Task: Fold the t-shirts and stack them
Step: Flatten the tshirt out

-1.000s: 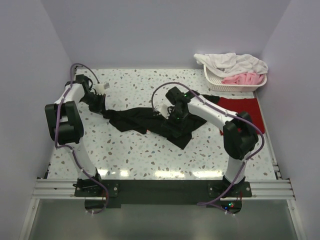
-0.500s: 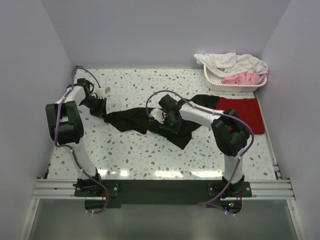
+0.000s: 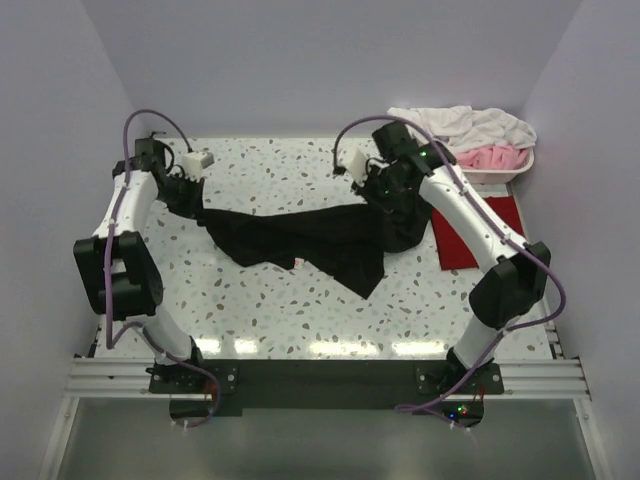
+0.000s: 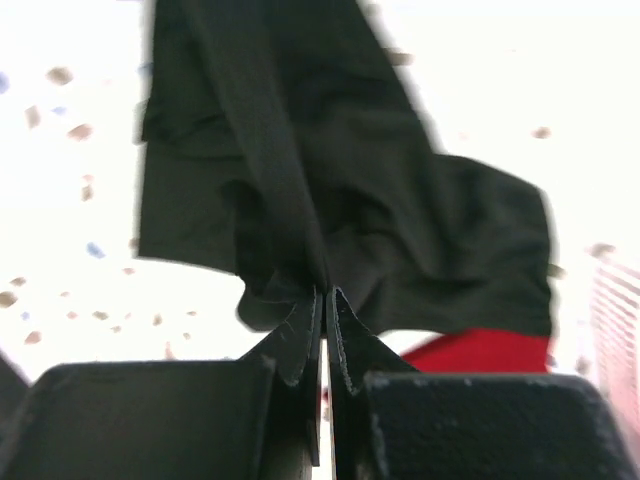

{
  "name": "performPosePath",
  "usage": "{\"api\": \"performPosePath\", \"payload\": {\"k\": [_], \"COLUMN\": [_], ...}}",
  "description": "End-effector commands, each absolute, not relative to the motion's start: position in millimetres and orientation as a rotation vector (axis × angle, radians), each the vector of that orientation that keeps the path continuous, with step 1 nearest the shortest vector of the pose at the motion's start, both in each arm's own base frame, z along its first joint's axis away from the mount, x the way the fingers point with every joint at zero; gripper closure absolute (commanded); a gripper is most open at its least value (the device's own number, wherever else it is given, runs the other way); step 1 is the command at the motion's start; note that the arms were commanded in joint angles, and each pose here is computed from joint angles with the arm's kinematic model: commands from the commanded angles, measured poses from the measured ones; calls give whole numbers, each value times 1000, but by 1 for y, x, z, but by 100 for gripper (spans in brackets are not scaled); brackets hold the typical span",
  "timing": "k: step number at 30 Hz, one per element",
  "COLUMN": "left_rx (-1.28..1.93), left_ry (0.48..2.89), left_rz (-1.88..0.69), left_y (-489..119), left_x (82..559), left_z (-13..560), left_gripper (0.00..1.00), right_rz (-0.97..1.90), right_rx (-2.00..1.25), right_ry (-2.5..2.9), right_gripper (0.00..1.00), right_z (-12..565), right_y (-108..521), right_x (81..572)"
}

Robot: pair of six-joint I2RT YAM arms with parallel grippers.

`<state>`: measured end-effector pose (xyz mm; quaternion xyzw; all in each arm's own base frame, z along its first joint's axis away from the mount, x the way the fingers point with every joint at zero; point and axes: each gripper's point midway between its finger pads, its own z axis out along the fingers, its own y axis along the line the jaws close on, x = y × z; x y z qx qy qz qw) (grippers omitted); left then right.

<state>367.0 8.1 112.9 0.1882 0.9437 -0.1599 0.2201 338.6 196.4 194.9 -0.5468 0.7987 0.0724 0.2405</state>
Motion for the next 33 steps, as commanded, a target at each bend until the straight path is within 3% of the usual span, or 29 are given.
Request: {"api": "performPosePath", "payload": {"k": [1,4,9,10,11,13,17,20,33], "left_rx": [567,526,421,401,389,354,334,318,230], "left_ry": [2419,2326,2114,1982,1926,1743,1436,1228,1205], "left_rz": [-313,-262,-198,-153,-132,-59,87,224,456], "left_y": [15,22,32,33,35,40,46,49,74], "left_x": [397,434,521,540,550,566,542,489,401], "left_z": [163,191,261,316,337,405,503,572,585], "left_gripper": [100,100,100,100,100,100,100,100,100], "right_rz": [194,73,-148,-180,-225,-265,-333,-349,-353], "right_rx": [-1431,-1333,-1033,-989,-911,-852,-743,-696,-805], "right_ry": [2221,2181,1988,1955,1847,1764,1507,1377,1306], "right_gripper": [100,100,100,100,100,100,100,100,100], "right_z": [210,224,295,311,355,383,465,515,527], "right_y": [171,163,147,141,137,130,124,118,106], "right_x": [358,404,512,524,536,549,542,518,462]}}
